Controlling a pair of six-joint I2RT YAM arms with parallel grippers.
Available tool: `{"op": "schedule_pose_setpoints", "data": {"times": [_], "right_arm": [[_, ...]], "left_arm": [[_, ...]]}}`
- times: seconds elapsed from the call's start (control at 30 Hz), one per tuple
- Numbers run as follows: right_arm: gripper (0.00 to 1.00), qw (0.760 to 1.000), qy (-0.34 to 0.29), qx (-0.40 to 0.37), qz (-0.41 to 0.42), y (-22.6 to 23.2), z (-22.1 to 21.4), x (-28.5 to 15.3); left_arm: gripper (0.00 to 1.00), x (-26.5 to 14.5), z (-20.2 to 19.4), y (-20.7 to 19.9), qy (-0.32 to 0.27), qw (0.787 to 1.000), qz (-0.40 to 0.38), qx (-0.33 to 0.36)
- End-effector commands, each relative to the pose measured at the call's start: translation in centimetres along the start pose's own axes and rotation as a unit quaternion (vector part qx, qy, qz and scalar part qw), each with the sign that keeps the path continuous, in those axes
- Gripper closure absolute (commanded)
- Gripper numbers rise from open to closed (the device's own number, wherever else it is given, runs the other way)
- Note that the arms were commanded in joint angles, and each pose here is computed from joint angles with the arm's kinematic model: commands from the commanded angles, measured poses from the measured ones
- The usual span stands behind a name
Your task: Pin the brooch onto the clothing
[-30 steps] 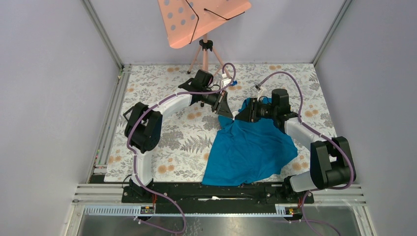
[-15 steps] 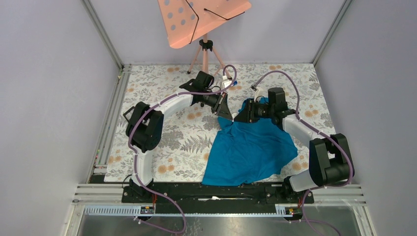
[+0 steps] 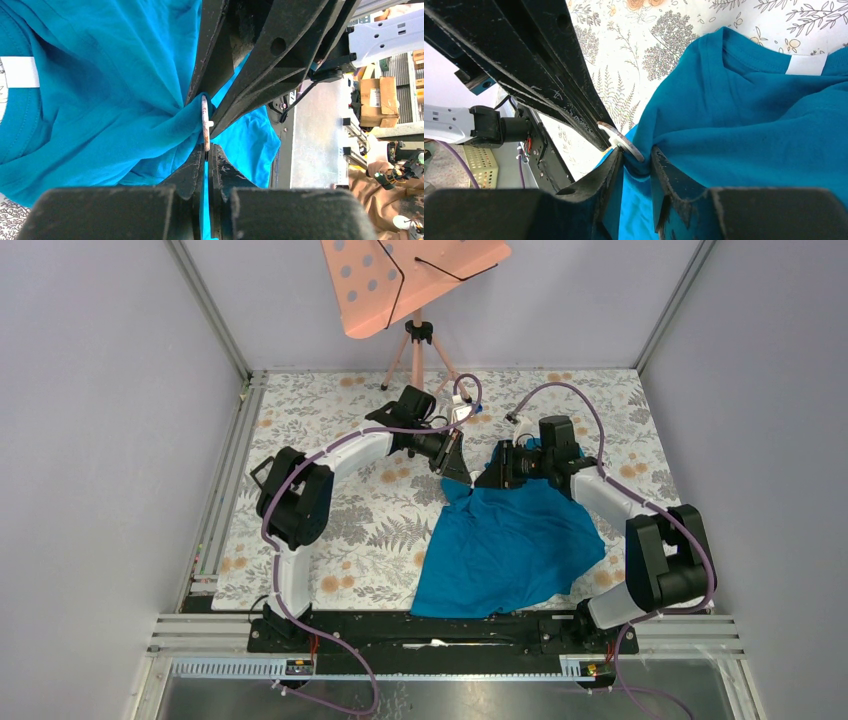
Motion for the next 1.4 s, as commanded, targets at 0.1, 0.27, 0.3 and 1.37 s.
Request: {"op": "schedule_pose_setpoints", "data": {"times": [0.1, 0.27, 0.3, 1.37], "right_arm": [[0.71, 0.996, 0.0, 0.004, -0.088, -1.9, 0.7, 0.8], [0.72, 0.994, -0.011, 0.007, -0.108, -2.0, 0.7, 0.6], [0.72, 0.994, -0.013, 0.008, -0.112, -2.0, 0.7, 0.6], [0.2, 0.941, -0.123, -0.041, -0.313, 3.7, 1.1, -9.9]], "left_arm": [[1.0, 0.5, 0.7, -4.2, 0.022, 0.995, -0.082, 0.049], [1.0, 0.5, 0.7, -4.0, 0.022, 0.996, -0.075, 0.048], [1.0, 0.6, 0.7, -3.9, 0.023, 0.996, -0.073, 0.047], [0.11, -2.6, 2.3, -4.8, -0.098, 0.984, 0.118, 0.088]]}}
Point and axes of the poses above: each gripper's point midway between its finger pads, its own x axis out along the fingers, its own y axis along the line the jaws close on, z = x × y, the point moved 10 cm from there along -x, back along the fingers, and after that the axes turned 14 degrees about -x, right-handed, at the moved point
